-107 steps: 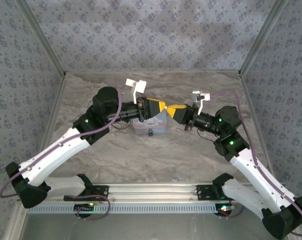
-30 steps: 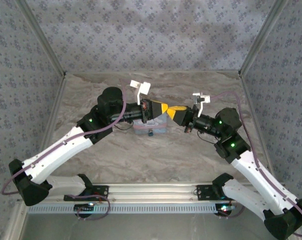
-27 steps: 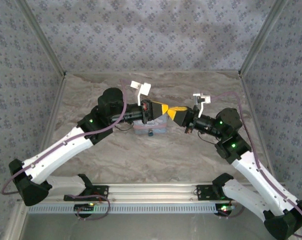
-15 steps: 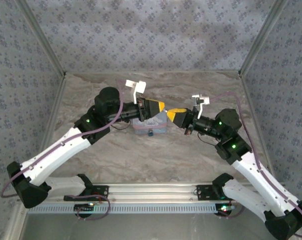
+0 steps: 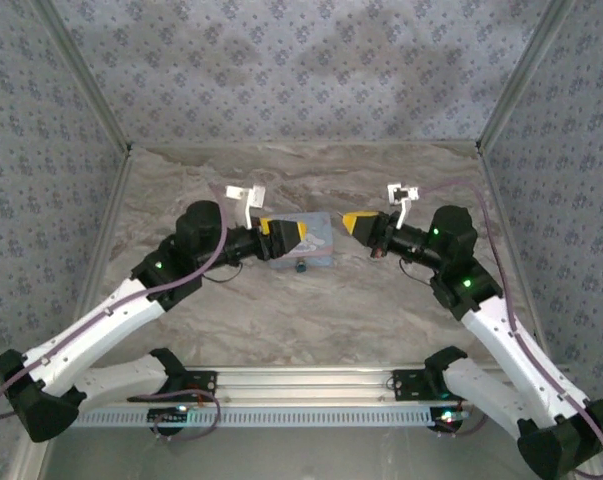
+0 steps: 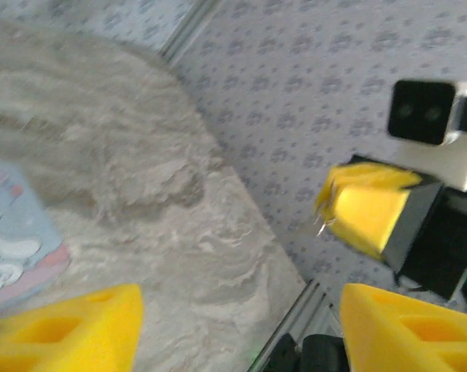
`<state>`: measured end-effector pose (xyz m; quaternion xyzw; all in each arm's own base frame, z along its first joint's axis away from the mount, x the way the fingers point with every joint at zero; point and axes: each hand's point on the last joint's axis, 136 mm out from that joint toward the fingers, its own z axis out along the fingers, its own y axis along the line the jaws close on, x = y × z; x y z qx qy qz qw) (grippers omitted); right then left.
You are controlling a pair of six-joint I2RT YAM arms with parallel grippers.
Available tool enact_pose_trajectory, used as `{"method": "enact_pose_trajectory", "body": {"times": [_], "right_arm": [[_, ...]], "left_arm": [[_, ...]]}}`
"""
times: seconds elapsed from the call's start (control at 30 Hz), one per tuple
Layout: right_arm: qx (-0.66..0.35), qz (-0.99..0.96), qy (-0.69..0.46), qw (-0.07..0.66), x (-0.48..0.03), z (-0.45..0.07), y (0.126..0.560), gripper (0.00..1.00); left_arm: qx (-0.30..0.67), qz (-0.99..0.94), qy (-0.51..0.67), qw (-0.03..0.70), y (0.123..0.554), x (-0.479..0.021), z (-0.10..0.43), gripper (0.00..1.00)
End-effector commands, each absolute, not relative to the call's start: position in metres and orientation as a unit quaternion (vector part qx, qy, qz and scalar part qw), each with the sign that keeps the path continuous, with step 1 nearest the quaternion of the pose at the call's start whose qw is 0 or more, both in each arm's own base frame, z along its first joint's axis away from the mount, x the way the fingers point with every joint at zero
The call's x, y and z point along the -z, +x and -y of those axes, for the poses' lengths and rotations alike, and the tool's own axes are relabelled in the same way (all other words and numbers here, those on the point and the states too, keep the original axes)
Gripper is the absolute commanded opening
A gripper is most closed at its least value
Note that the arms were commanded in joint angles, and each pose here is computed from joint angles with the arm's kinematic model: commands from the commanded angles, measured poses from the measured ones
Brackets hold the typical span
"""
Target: Unlock a padlock with a key
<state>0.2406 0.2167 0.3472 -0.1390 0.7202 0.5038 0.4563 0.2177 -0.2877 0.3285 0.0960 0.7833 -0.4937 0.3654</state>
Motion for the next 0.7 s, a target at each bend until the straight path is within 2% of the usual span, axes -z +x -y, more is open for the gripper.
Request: {"method": "enact_pose_trajectory", "body": {"times": [0.0,0.27,0.47,0.67], "right_arm": [[-0.44,-0.763,-0.121,0.458,-0.332,-0.205,0.265,0.0],[-0.319,-0.849,-0.083,0.414,-0.26,-0.197,0.332,0.0],[-0.276,-0.876,-0.055,0.391,-0.221,-0.199,0.377,0.0],[-0.253,-0.885,-0.05,0.387,-0.205,-0.204,0.412,0.0]], "left_arm": [[0.451,-0.819,0.06,0.349,0.218,-0.283,0.273,0.98],[0.38,-0.868,0.025,0.317,0.222,-0.192,0.264,0.98],[0.363,-0.878,0.018,0.313,0.245,-0.163,0.27,0.98],[0.36,-0.884,0.007,0.298,0.271,-0.137,0.279,0.98]]}}
